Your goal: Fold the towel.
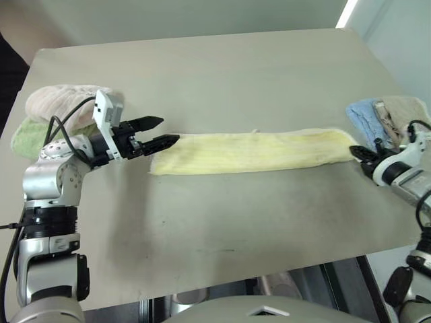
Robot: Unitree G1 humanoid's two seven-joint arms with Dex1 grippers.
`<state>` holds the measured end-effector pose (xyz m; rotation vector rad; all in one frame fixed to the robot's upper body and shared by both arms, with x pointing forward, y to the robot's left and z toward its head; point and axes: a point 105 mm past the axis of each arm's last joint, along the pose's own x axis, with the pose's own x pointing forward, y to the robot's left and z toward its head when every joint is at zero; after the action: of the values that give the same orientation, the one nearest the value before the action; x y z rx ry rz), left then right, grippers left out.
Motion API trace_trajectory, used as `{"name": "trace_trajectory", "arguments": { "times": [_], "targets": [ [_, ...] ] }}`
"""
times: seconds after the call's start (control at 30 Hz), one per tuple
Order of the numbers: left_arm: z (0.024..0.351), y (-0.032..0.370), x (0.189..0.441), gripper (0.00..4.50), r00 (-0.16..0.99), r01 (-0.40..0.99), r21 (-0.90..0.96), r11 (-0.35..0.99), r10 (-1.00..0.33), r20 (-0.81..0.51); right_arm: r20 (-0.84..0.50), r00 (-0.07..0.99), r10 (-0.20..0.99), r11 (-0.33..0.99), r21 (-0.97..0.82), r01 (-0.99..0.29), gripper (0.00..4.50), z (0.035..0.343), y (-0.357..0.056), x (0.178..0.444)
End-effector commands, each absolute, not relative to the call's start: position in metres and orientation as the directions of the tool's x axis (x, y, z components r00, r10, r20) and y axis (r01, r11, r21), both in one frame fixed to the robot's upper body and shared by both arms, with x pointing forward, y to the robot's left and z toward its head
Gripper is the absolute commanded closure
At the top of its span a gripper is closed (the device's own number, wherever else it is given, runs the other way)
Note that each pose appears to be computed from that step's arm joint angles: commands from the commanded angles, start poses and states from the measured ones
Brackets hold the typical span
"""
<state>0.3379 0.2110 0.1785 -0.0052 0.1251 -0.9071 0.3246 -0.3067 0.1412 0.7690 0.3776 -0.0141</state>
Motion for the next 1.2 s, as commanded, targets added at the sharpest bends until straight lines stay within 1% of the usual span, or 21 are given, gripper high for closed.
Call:
{"name": "trace_trajectory", "arguments": {
  "times": [0.03, 0.13, 0.17, 0.27, 0.3, 0.37, 0.43, 0.5, 0.57, 0.67, 0.77, 0.83, 1.07, 1.2],
  "targets": [
    [0.189, 0.210, 0.338, 0.00, 0.610, 0.791, -0.010, 0.612, -0.789, -0.080, -0.262, 0.945, 0.193, 0.823, 0.567, -0.011, 4.48, 0.175, -0.298, 0.327],
    [0.189, 0.209, 0.338, 0.00, 0.607, 0.792, -0.009, 0.610, -0.790, -0.082, -0.273, 0.914, 0.299, 0.901, 0.397, -0.176, 4.48, 0.190, -0.271, 0.328],
    [0.188, 0.209, 0.338, 0.00, 0.607, 0.793, -0.009, 0.610, -0.790, -0.082, -0.274, 0.906, 0.321, 0.907, 0.366, -0.210, 4.48, 0.192, -0.266, 0.328],
    [0.188, 0.207, 0.338, 0.00, 0.605, 0.794, -0.009, 0.607, -0.792, -0.081, -0.352, 0.837, 0.419, 0.907, 0.125, -0.401, 4.48, 0.192, -0.231, 0.326],
    [0.188, 0.207, 0.338, 0.00, 0.605, 0.794, -0.010, 0.608, -0.792, -0.079, -0.377, 0.801, 0.465, 0.871, 0.036, -0.489, 4.48, 0.191, -0.213, 0.325],
    [0.187, 0.205, 0.339, 0.00, 0.604, 0.795, -0.009, 0.606, -0.793, -0.077, -0.375, 0.728, 0.574, 0.781, -0.015, -0.624, 4.48, 0.196, -0.178, 0.322],
    [0.186, 0.204, 0.339, 0.00, 0.603, 0.796, -0.011, 0.606, -0.794, -0.075, -0.378, 0.680, 0.628, 0.719, -0.055, -0.693, 4.48, 0.198, -0.156, 0.322],
    [0.185, 0.203, 0.338, 0.00, 0.602, 0.797, -0.013, 0.604, -0.795, -0.072, -0.396, 0.625, 0.672, 0.650, -0.089, -0.755, 4.48, 0.193, -0.134, 0.322],
    [0.185, 0.202, 0.338, 0.00, 0.602, 0.797, -0.014, 0.604, -0.796, -0.071, -0.410, 0.596, 0.691, 0.611, -0.111, -0.784, 4.48, 0.190, -0.122, 0.322],
    [0.185, 0.201, 0.338, 0.00, 0.602, 0.797, -0.014, 0.604, -0.796, -0.070, -0.426, 0.587, 0.689, 0.598, -0.125, -0.792, 4.48, 0.182, -0.109, 0.329],
    [0.186, 0.203, 0.337, 0.00, 0.609, 0.792, -0.012, 0.611, -0.791, -0.063, -0.497, 0.564, 0.660, 0.580, -0.141, -0.802, 4.48, 0.154, -0.101, 0.337],
    [0.186, 0.204, 0.335, 0.00, 0.614, 0.788, -0.011, 0.616, -0.787, -0.064, -0.514, 0.553, 0.656, 0.574, -0.136, -0.807, 4.48, 0.145, -0.100, 0.338],
    [0.185, 0.207, 0.332, 0.00, 0.622, 0.781, -0.012, 0.624, -0.780, -0.069, -0.498, 0.484, 0.720, 0.517, -0.080, -0.852, 4.48, 0.145, -0.086, 0.327],
    [0.185, 0.205, 0.333, 0.00, 0.620, 0.783, -0.013, 0.622, -0.781, -0.068, -0.489, 0.508, 0.708, 0.535, -0.098, -0.839, 4.48, 0.144, -0.081, 0.332]
  ]
}}
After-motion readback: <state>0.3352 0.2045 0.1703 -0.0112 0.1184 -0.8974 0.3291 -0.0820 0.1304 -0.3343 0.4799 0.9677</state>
